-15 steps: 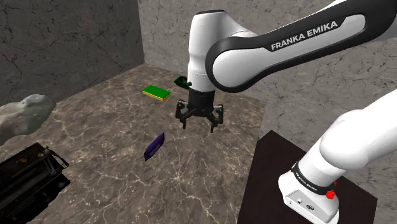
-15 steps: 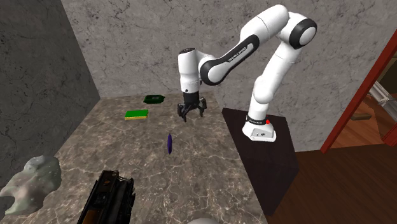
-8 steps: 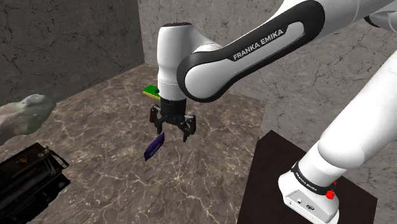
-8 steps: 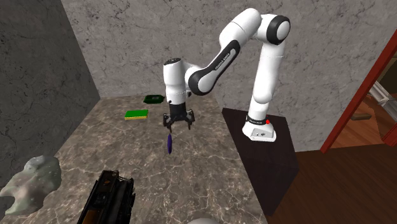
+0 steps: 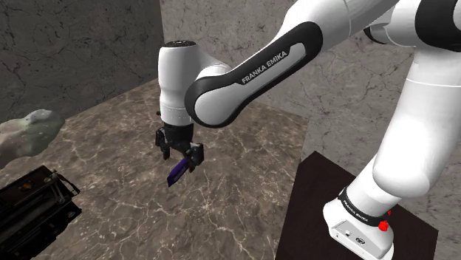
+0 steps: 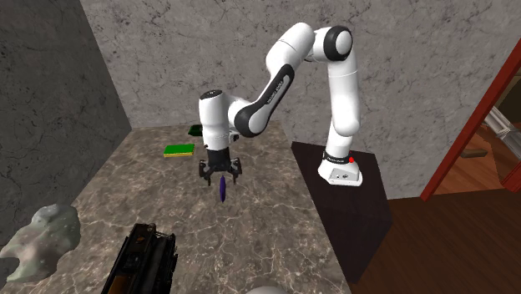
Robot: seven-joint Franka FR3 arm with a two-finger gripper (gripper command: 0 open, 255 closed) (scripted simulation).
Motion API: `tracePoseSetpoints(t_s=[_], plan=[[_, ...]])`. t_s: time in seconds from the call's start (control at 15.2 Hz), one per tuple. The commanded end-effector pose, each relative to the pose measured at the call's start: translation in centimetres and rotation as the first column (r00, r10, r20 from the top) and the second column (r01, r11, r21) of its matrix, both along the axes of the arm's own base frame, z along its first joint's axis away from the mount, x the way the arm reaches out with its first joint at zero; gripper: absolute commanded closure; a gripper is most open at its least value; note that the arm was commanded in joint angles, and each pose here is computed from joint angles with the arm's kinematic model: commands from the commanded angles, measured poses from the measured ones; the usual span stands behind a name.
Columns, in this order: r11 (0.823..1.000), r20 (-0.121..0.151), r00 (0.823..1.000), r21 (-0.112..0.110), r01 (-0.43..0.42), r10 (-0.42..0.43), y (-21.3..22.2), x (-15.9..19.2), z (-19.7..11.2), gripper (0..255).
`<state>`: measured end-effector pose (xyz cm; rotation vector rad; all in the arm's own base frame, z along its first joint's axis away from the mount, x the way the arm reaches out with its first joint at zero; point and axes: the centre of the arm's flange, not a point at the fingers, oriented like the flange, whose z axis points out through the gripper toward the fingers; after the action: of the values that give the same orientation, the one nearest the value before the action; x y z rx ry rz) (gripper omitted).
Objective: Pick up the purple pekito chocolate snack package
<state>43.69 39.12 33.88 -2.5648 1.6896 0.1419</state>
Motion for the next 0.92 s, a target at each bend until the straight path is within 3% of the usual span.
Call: tracePoseSetpoints(t_s=[0.0,0.33,0.4,0.86], plan=[[1.000,0.000,1.000,0.000,0.002,-0.002,0.1,0.0,-1.0,0],[1.000,0.000,1.000,0.000,0.002,-0.002,0.1,0.0,-2.9,0],[1.000,0.000,1.000,0.000,0.002,-0.002,0.1,0.0,-2.9,255],[1.000,0.000,1.000,0.000,0.002,-0.002,0.1,0.0,-2.9,255]])
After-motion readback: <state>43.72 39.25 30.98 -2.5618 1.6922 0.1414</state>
